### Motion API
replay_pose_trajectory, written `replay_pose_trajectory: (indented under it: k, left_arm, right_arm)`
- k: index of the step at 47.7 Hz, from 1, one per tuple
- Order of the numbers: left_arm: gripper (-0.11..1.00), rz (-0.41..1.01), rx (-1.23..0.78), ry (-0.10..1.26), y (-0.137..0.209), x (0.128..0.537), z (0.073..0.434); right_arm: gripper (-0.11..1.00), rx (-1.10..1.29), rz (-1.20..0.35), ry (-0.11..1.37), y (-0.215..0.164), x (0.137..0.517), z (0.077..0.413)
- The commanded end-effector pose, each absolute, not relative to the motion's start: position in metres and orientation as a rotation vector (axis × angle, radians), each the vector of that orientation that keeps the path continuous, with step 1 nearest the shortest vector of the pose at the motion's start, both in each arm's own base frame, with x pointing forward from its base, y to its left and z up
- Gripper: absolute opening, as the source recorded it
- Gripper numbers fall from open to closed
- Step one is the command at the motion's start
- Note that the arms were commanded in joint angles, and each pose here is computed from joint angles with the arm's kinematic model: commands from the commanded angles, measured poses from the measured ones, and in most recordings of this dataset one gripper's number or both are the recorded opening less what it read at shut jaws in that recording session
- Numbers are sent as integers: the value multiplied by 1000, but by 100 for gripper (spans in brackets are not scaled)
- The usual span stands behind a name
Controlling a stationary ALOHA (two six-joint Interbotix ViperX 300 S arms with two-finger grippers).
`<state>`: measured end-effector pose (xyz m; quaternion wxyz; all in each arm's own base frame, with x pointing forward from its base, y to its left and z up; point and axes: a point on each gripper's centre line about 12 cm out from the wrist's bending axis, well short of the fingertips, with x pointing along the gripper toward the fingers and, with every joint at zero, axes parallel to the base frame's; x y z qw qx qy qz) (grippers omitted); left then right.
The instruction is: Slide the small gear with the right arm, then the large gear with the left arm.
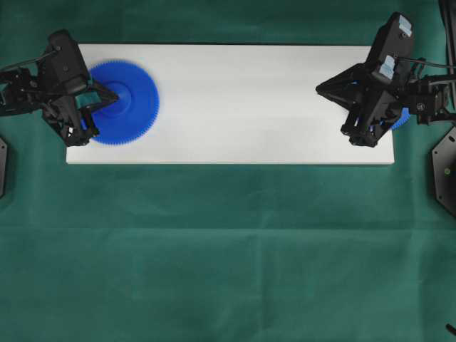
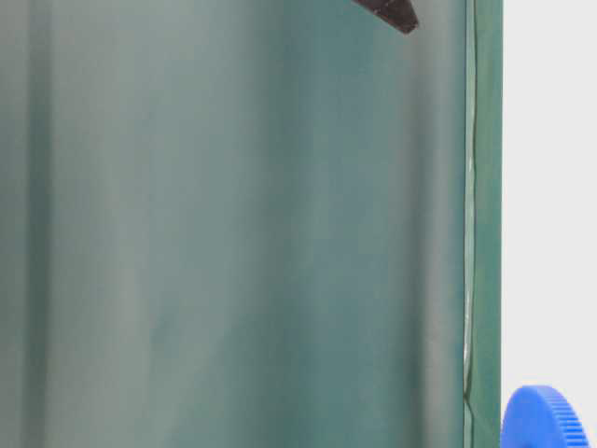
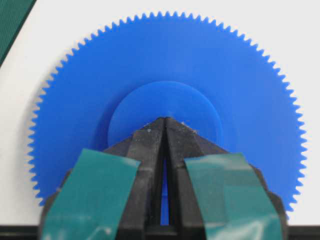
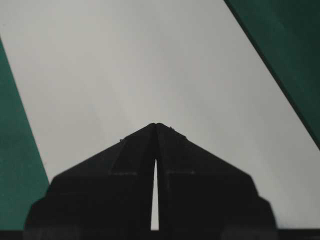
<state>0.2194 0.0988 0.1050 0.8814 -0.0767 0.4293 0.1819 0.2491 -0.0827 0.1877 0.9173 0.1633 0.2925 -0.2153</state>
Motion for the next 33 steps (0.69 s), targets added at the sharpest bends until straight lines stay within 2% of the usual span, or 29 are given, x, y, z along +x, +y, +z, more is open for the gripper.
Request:
replay_pose_trajectory:
  k: [1,19,33]
  left_arm:
    - [0,380,-175,934,97,213,98]
    - [0,380,-154,878,101,222,113]
    - [0,357,-89,748,98,232,148]
  right_arm:
    - [50,336,-433,567,-83,255,198]
    - [50,336,-433,569,-83,255,197]
    - [50,335,-433,572,-83,254,196]
